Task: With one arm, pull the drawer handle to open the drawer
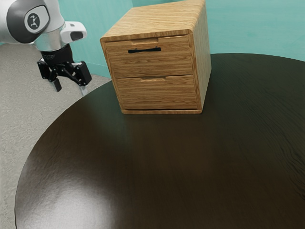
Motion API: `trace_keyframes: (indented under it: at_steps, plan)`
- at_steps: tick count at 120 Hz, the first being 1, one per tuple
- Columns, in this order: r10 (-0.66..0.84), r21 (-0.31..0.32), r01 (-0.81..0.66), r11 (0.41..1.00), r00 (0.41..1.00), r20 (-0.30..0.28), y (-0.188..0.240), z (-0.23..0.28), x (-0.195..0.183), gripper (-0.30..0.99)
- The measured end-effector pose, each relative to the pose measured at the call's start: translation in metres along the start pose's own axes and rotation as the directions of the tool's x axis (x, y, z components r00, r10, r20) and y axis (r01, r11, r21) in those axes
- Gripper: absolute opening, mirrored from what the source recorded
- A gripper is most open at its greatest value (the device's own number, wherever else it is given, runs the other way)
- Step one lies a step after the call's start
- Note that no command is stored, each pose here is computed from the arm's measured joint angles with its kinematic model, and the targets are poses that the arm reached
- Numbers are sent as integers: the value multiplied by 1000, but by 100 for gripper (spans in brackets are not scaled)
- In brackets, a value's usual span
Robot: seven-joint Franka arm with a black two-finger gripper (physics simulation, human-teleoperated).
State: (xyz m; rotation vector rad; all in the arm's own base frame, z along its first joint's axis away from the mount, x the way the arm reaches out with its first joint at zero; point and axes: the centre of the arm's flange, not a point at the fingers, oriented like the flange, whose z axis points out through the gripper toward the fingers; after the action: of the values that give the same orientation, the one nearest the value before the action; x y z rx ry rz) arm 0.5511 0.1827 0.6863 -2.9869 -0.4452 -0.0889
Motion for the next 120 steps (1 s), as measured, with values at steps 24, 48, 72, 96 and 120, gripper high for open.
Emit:
trace_keyframes:
  at_steps: [24,48,72,96,120]
  plan:
    - [1,-4,-1,1000,1000,8,-3,1,-1,69]
    - [3,-16,-7,1000,974,-228,-8,-123,-56,69]
    - [418,110,-405,908,846,-331,154,-191,-123,69]
    - [753,220,-721,657,617,-227,298,-163,-156,69]
    - [817,308,-757,576,546,-187,318,-144,-136,69]
